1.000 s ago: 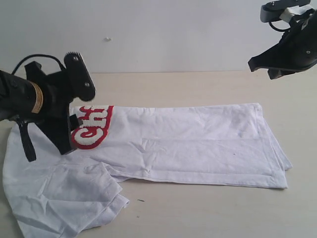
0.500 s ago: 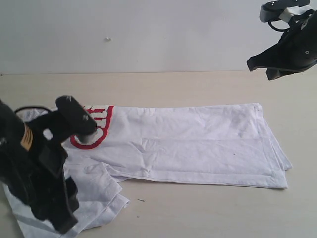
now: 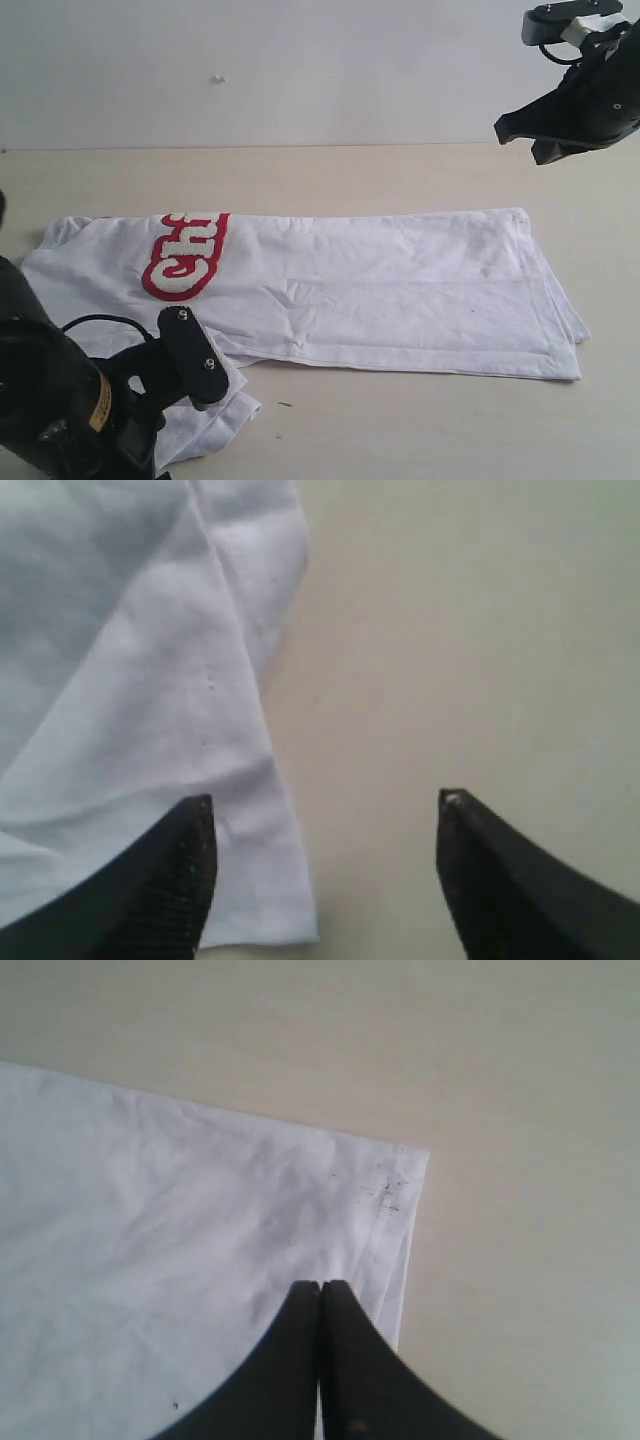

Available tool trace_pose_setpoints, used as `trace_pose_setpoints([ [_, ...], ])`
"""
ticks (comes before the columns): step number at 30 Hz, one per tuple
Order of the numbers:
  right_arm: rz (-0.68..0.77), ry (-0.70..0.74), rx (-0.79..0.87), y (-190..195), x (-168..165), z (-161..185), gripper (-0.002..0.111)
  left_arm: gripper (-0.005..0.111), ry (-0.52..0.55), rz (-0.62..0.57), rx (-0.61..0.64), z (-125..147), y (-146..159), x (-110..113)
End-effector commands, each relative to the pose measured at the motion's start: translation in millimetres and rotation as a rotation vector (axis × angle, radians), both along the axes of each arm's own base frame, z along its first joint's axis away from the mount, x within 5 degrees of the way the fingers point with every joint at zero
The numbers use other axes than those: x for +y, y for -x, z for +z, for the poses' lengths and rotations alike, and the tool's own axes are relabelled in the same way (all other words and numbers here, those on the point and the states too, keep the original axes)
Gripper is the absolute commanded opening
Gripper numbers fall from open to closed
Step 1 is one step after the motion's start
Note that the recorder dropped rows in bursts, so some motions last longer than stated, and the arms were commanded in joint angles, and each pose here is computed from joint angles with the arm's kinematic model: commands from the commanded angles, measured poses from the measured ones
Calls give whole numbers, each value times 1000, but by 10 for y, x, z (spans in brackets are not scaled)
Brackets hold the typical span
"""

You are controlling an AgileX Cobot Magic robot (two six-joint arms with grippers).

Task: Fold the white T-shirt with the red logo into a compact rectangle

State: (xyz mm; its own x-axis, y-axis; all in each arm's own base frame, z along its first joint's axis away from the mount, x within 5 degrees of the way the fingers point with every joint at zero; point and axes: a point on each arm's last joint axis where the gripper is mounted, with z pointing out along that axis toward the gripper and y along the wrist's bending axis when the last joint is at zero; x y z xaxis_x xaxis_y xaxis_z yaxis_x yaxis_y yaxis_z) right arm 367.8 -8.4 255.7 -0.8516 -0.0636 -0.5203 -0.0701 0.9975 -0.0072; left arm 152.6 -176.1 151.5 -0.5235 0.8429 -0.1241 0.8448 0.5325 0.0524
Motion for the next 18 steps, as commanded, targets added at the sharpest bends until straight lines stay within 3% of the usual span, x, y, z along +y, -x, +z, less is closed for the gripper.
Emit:
trace_pose_setpoints([
  [1, 8, 4, -11, 17, 3, 28, 0, 62, -110, 31, -49, -197, -86, 26],
  [9, 8, 4, -11, 17, 3, 28, 0, 62, -135, 22, -77, -222, -127, -6],
  [18, 8, 4, -11, 17, 3, 28, 0, 62, -83, 80, -53, -275, -119, -61],
])
